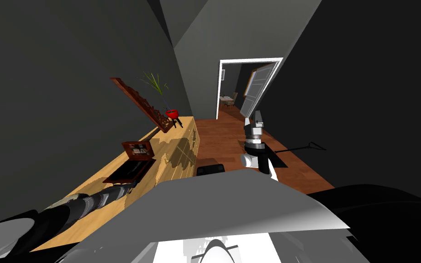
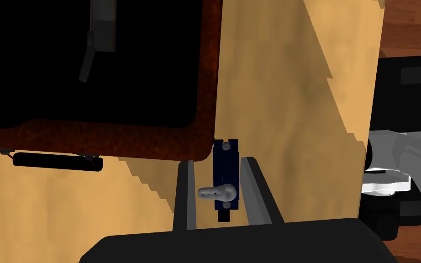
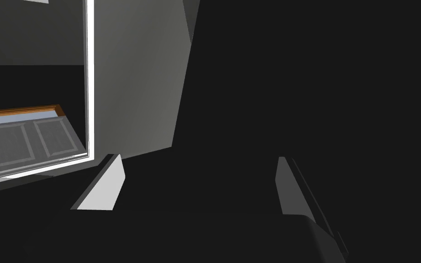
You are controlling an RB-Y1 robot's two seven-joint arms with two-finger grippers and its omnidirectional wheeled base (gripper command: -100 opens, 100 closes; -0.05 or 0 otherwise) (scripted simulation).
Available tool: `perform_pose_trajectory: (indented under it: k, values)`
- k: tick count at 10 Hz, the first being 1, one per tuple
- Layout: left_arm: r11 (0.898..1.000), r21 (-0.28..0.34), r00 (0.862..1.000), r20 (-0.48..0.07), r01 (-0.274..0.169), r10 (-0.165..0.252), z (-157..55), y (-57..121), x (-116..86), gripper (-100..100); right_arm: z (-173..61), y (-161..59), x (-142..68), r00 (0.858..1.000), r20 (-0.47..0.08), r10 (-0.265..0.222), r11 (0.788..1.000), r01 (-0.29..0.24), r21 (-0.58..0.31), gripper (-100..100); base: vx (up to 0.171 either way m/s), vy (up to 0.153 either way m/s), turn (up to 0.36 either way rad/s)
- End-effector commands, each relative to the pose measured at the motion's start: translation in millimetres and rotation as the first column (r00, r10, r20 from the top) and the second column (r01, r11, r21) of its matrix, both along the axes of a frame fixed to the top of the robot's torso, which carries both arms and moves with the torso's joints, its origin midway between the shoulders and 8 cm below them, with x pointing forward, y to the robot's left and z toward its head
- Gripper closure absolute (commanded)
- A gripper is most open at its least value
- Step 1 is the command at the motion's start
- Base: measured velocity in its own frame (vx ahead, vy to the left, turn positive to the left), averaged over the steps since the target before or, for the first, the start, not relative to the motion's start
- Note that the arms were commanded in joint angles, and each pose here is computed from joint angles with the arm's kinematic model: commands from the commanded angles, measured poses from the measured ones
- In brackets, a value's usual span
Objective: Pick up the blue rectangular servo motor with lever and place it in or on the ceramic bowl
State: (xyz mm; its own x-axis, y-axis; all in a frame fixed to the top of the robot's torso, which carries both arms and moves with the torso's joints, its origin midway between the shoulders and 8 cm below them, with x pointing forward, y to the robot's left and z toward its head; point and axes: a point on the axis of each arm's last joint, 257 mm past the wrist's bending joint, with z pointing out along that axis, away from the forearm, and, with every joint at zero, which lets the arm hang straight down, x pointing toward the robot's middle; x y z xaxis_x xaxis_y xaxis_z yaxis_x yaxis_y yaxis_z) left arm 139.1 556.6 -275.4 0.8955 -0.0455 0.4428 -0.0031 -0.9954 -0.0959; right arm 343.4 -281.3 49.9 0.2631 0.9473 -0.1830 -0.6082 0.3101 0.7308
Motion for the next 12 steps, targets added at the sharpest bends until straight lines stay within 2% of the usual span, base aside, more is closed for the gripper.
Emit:
perform_pose_trajectory:
  k: [1, 4, 6, 9, 12]
  values:
    - [0.998, 0.051, 1.000, 0.009, -0.027, 0.026, 7, 19.1, -2, 100, 0, 0, 0, 1.000, 0.000, 0.000, 1.000, 0.000, 0.000, 0, 0.067, -0.045, -0.124]
    - [0.987, 0.136, 0.997, 0.024, -0.080, 0.078, 21, 50.6, -8, 100, 0, 0, 0, 1.000, 0.000, 0.000, 1.000, 0.000, 0.000, 0, 0.080, -0.028, -0.110]
    - [0.974, 0.191, 0.993, 0.037, -0.120, 0.115, 31, 71.3, -13, 100, 0, 0, 0, 1.000, 0.000, 0.000, 1.000, 0.000, 0.000, 0, 0.085, -0.037, -0.071]
    - [0.945, 0.270, 0.983, 0.062, -0.183, 0.172, 45, 101.3, -21, 100, 0, 0, 0, 1.000, 0.000, 0.000, 1.000, 0.000, 0.000, 0, 0.086, -0.017, -0.038]
    - [0.907, 0.339, 0.969, 0.097, -0.248, 0.229, 59, 129.1, -29, 100, 0, 0, 0, 1.000, 0.000, 0.000, 1.000, 0.000, 0.000, 0, 0.077, -0.001, 0.043]
